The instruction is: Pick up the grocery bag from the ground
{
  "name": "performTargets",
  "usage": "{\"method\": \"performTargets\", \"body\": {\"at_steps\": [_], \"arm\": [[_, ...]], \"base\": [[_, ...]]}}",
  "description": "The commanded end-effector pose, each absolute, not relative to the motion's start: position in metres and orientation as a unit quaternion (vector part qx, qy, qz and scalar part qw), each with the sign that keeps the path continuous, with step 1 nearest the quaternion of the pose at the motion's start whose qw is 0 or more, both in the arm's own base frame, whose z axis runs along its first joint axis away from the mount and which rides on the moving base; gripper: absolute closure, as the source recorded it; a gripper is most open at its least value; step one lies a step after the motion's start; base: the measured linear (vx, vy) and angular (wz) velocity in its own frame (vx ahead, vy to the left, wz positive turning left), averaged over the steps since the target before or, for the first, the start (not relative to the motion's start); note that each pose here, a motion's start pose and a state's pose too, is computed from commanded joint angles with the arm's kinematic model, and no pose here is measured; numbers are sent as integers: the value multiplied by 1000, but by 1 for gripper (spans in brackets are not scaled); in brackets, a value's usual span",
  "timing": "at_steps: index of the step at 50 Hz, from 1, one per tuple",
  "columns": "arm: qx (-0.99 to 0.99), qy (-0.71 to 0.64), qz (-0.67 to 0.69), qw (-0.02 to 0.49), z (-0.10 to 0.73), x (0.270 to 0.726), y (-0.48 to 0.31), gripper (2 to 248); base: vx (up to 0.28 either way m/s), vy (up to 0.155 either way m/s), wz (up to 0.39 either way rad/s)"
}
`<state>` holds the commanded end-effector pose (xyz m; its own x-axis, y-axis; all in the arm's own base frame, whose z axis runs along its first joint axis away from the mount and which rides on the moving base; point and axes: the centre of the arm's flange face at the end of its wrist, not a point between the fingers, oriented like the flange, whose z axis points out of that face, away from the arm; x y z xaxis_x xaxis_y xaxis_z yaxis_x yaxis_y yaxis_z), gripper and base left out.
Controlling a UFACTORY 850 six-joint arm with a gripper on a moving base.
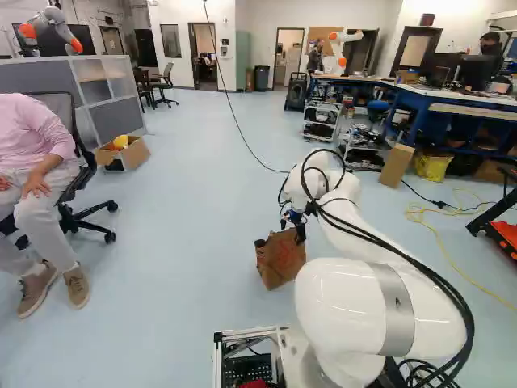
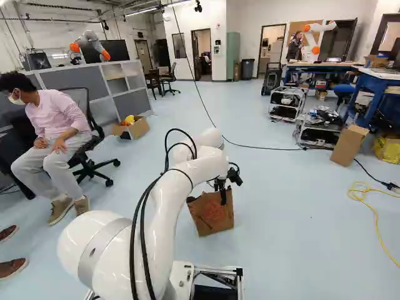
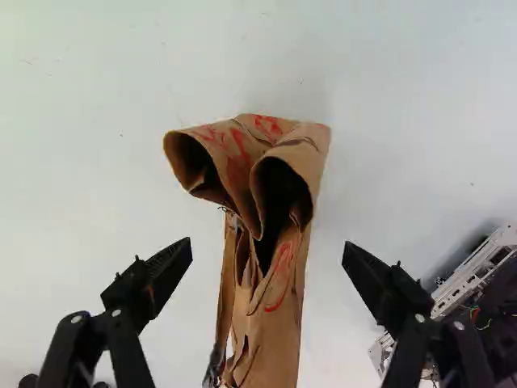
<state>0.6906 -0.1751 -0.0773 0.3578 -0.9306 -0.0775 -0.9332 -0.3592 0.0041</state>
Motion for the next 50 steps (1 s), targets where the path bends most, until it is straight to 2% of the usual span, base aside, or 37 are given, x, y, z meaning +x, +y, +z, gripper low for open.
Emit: {"method": "performTargets", "body": {"at_steps": [15,16,20,21,25,26,31,32,36,37,41,42,47,48,50], "arm": [[-824,566,33,20,-77,691,-175,3],[-824,566,33,20,-77,691,-175,16],[-824,566,33,20,-77,691,-175,16],[-824,566,33,20,-77,691,-175,54],[-824,566,33,20,-77,691,-175,54],[-824,566,33,20,-77,691,-175,92],[-824,566,33,20,-77,691,-175,92],[-824,566,33,20,-77,691,-175,131],[-824,566,33,20,-77,691,-175,131],[-824,566,33,20,-77,691,-175,170],[-824,566,33,20,-77,691,-175,170],[-824,566,33,20,-77,691,-175,208],[-824,566,33,20,-77,691,-175,208],[-824,566,33,20,-77,691,-175,224],[-824,566,33,20,-77,691,-175,224]], "base": [[0,0,0],[0,0,0],[0,0,0],[0,0,0],[0,0,0],[0,0,0],[0,0,0],[0,0,0],[0,0,0],[0,0,0],[0,0,0],[0,0,0],[0,0,0],[0,0,0],[0,0,0]]}}
